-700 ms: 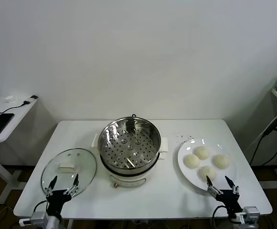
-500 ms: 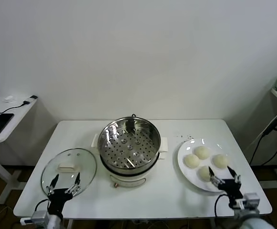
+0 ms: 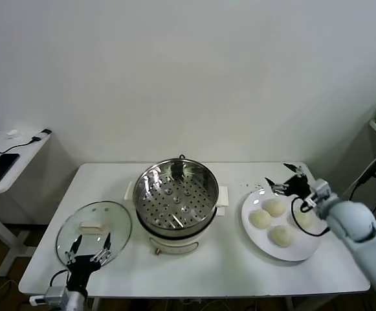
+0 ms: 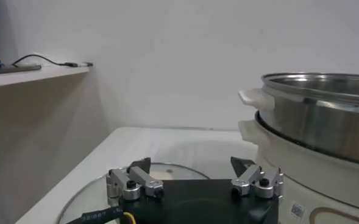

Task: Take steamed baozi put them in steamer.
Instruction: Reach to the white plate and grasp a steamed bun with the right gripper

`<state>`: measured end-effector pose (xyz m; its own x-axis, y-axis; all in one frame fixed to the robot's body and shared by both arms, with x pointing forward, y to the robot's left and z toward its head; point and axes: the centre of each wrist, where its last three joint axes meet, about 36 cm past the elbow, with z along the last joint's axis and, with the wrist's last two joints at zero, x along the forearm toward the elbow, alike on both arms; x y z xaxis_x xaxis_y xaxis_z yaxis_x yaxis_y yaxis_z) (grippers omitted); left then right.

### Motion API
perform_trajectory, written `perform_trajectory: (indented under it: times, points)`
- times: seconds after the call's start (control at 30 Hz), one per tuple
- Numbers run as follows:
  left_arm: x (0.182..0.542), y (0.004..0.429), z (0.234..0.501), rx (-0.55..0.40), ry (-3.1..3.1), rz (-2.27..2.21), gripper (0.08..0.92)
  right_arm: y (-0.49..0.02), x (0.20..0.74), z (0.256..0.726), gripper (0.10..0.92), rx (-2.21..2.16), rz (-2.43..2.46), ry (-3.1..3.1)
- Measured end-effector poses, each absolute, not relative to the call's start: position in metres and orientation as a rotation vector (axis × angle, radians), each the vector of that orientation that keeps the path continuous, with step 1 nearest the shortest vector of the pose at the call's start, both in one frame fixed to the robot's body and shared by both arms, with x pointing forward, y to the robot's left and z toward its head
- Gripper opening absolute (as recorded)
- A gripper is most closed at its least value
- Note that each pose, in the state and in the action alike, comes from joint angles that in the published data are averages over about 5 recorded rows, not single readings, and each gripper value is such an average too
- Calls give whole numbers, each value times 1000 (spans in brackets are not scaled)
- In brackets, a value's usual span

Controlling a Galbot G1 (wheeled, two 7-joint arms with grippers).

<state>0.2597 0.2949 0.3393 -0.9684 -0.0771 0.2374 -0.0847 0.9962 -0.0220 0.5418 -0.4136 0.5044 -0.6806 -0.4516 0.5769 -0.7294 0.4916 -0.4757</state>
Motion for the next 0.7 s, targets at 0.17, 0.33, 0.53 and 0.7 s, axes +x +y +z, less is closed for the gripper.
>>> perform_trajectory:
  times: [0.17, 0.33, 0.53, 0.7]
  points:
    - [259, 295, 335, 121, -2901, 49, 823, -429, 581, 534, 823, 1220, 1188, -2048]
    - [258, 294, 332, 123, -2897, 53, 823, -428, 615, 562, 823, 1318, 1283, -1783]
    - [258, 292, 327, 117, -2893, 55, 823, -415, 641, 566, 823, 1312, 1307, -1547]
    - [258, 290, 325, 117, -2890, 60, 823, -405, 655, 548, 823, 1265, 1291, -1426]
